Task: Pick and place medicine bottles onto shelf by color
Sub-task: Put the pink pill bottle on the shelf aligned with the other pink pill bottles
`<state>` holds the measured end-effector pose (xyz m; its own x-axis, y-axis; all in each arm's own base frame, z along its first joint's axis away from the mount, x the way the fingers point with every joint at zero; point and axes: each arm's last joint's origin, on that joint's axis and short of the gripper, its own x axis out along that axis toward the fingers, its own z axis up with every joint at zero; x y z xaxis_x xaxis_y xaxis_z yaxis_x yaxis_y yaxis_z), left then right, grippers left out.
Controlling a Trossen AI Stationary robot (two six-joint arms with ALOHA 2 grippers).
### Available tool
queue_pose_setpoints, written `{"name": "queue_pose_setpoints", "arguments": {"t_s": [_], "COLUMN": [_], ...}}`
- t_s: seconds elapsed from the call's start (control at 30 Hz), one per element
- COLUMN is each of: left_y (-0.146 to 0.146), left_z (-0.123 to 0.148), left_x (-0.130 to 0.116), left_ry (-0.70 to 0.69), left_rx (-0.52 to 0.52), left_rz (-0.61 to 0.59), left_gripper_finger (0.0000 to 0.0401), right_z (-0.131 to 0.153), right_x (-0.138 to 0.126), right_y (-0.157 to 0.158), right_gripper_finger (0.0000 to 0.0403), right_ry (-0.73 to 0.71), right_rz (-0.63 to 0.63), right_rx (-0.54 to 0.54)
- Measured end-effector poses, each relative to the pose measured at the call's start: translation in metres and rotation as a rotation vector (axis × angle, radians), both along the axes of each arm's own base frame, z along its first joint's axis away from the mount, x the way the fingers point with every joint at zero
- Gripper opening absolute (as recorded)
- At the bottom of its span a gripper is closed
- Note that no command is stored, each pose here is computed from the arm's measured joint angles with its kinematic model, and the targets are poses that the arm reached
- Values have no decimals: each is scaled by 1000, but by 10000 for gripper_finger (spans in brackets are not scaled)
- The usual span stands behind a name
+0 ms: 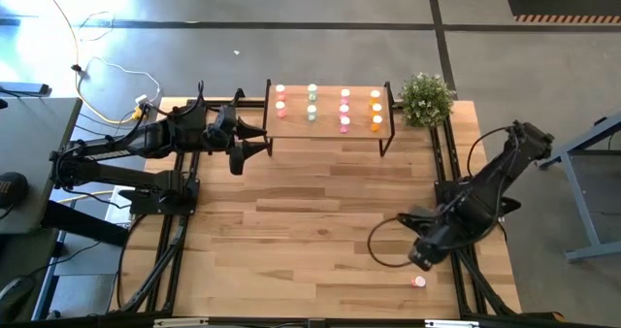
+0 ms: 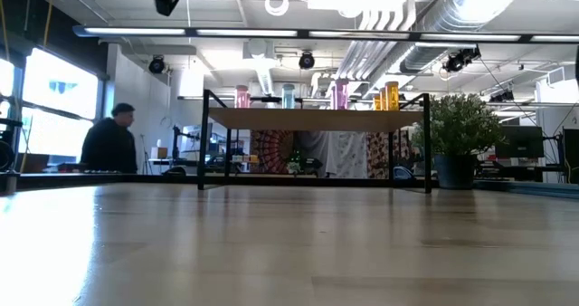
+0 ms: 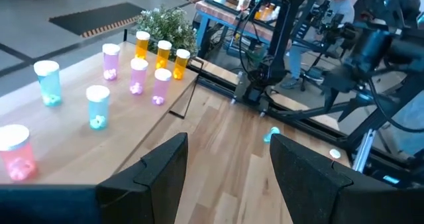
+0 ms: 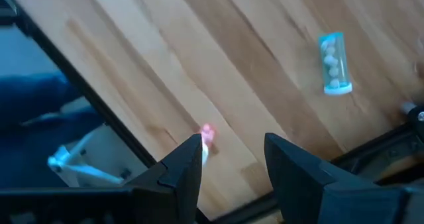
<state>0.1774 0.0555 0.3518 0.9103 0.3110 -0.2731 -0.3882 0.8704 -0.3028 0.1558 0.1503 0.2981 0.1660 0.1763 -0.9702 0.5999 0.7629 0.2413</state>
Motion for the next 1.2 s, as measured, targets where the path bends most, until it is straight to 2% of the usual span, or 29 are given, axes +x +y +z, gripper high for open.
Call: {"name": "queue_pose_setpoints", "arguments": {"t_s": [0.27, 0.47, 0.73, 1.2], "left_y": [-7, -14, -19, -19], "left_z": [0, 0, 0, 0], "left_x": [2, 4, 5, 5], "left_ry": [-13, -24, -26, -38], "left_rx": [-40, -79, -90, -131], "left_rz": [-29, -52, -71, -58], "left_gripper_finger": [204, 204, 204, 204], "right_z": [1, -9, -33, -80], "right_x": [-16, -22, -11, 6], "right_y": [19, 36, 67, 94], "right_gripper_finger": [182, 201, 202, 202], "right_ry": [10, 25, 60, 156], "right_rz": [69, 84, 114, 116], "right_rx": [43, 9, 26, -44]}}
